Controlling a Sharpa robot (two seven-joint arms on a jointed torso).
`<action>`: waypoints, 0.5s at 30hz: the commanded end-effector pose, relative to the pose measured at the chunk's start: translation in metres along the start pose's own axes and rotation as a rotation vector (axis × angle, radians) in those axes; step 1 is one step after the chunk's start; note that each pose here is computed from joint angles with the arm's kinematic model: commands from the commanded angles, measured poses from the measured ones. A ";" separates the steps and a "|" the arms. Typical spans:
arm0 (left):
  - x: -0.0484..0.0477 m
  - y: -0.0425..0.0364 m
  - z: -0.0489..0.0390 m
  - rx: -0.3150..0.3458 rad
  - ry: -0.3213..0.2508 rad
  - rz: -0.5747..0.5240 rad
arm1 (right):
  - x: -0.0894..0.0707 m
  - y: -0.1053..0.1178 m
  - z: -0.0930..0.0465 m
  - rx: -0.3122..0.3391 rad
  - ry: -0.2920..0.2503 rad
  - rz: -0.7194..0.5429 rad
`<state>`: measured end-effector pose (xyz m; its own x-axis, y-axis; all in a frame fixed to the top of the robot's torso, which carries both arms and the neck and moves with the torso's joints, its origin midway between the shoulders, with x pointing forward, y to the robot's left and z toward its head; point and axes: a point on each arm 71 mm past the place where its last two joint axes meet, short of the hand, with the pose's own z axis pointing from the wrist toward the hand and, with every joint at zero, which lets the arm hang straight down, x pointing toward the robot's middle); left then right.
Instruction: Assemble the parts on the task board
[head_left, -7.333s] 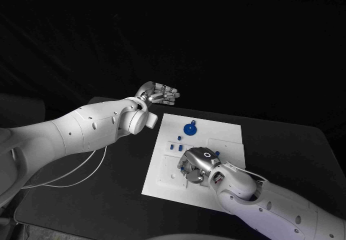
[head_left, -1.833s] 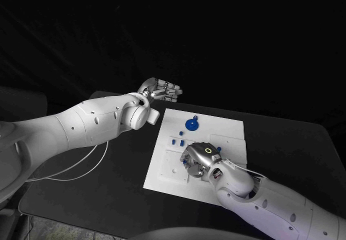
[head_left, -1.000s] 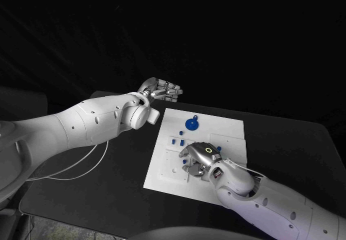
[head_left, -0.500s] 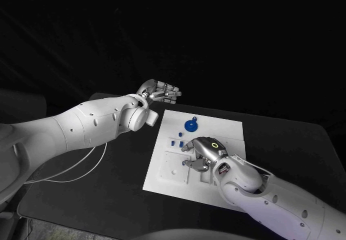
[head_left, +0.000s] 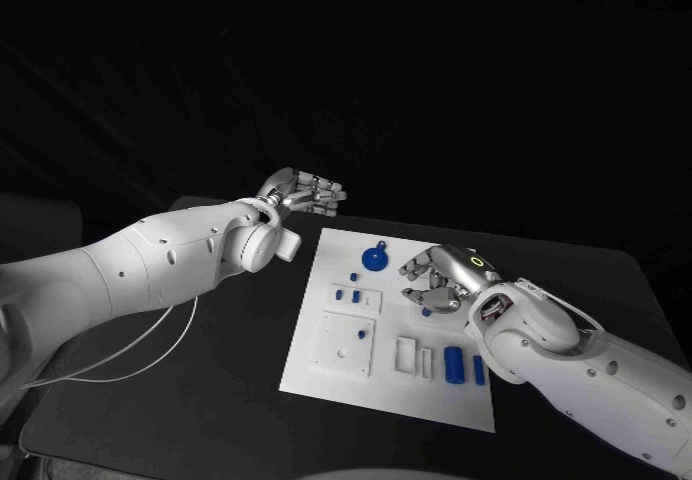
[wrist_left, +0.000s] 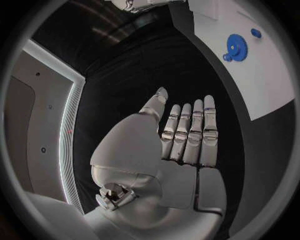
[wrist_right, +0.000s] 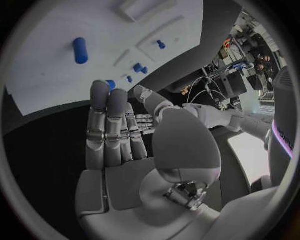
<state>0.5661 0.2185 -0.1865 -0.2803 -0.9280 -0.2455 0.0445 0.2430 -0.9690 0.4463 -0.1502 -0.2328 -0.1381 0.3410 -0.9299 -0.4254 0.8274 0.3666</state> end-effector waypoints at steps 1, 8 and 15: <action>0.0004 -0.0018 -0.0012 0.018 0.015 0.000 | 0.002 -0.010 -0.001 0.019 0.061 -0.011; -0.0047 -0.0008 -0.0035 0.019 0.002 -0.002 | 0.003 -0.027 -0.003 0.076 0.101 -0.092; -0.0073 -0.0003 -0.0042 0.019 -0.005 -0.004 | 0.009 -0.033 -0.006 0.098 0.139 -0.127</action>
<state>0.5644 0.2280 -0.1859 -0.2692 -0.9308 -0.2472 0.0452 0.2441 -0.9687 0.4542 -0.1762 -0.2495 -0.1924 0.2313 -0.9537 -0.3607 0.8871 0.2880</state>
